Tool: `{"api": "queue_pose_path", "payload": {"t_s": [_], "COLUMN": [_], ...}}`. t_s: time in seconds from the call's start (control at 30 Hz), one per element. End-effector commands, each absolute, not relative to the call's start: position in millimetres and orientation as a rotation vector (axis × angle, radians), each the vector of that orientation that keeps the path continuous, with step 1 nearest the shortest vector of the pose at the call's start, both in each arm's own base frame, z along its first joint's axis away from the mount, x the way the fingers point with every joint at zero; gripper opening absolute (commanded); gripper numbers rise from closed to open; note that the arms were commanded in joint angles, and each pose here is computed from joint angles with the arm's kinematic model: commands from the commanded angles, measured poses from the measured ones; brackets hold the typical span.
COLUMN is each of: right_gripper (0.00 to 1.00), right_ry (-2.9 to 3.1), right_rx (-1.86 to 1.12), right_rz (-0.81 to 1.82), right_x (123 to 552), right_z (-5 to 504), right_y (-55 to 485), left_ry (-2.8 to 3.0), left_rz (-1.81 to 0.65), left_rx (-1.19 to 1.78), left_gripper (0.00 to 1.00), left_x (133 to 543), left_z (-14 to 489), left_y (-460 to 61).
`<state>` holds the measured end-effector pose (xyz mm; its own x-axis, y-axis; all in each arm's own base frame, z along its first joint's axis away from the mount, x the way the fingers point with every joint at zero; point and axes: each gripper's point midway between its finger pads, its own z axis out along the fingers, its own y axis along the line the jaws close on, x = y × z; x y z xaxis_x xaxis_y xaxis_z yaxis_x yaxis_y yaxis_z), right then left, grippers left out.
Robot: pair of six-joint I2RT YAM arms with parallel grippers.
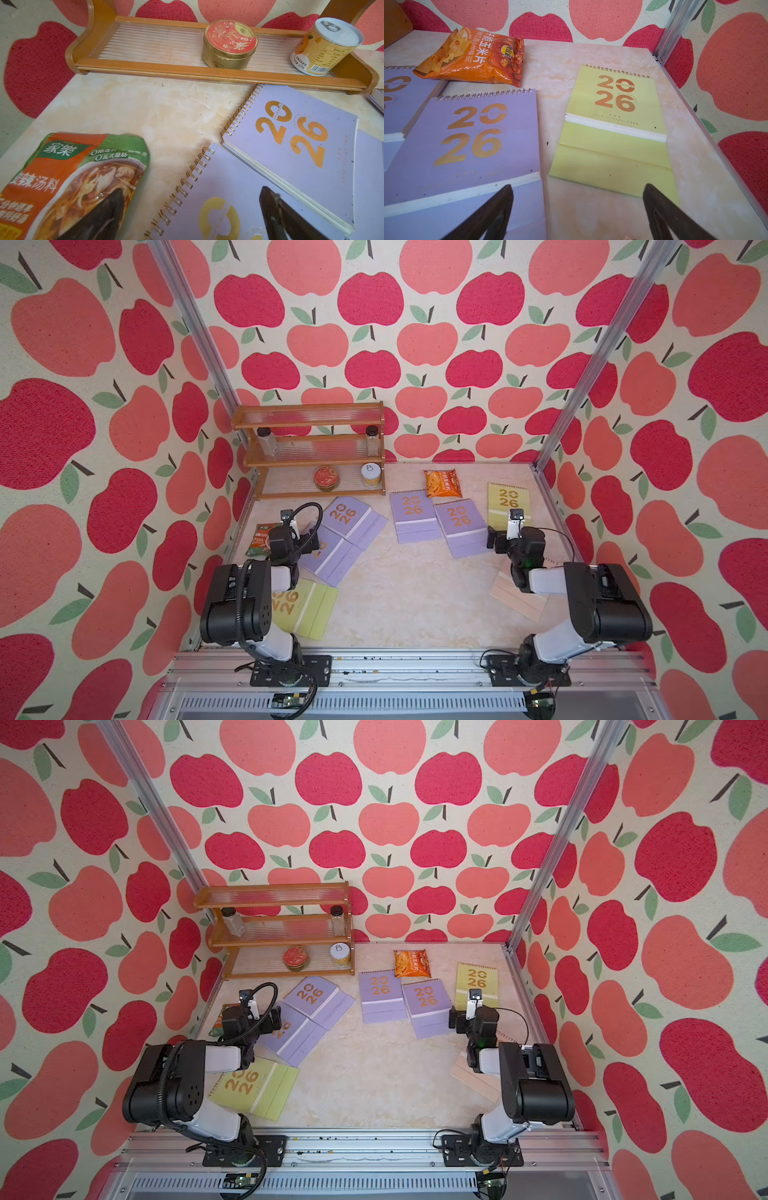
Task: Stack the calendars
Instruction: Pick up the calendar at the center of the board.
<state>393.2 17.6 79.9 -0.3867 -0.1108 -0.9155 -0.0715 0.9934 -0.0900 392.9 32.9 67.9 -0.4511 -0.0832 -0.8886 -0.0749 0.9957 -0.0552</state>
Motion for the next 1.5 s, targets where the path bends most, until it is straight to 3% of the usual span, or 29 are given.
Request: {"api": "queue_pose_path", "payload": {"t_s": [0.0, 1.23, 1.37, 1.47], "right_gripper": [0.99, 0.99, 0.99, 0.99], "right_ry": [1.942, 1.944, 1.944, 1.945], "right_rx": [-0.144, -0.145, -0.145, -0.143], "right_rz": [-0.052, -0.052, -0.052, -0.051], "right_x": [397, 398, 398, 398], "right_z": [88, 88, 88, 88], "right_y": [18, 18, 18, 18], "left_ry": [2.019, 2.019, 2.12, 2.154], "left_rz": [-0.018, -0.019, 0.047, -0.033], "left_rx": [-0.093, -0.093, -0.199, -0.183], "left_gripper": [0.99, 0.99, 0.99, 0.99], "left_x": [399, 399, 410, 431], "left_z": [77, 77, 94, 137], "left_y": [32, 32, 50, 40]}}
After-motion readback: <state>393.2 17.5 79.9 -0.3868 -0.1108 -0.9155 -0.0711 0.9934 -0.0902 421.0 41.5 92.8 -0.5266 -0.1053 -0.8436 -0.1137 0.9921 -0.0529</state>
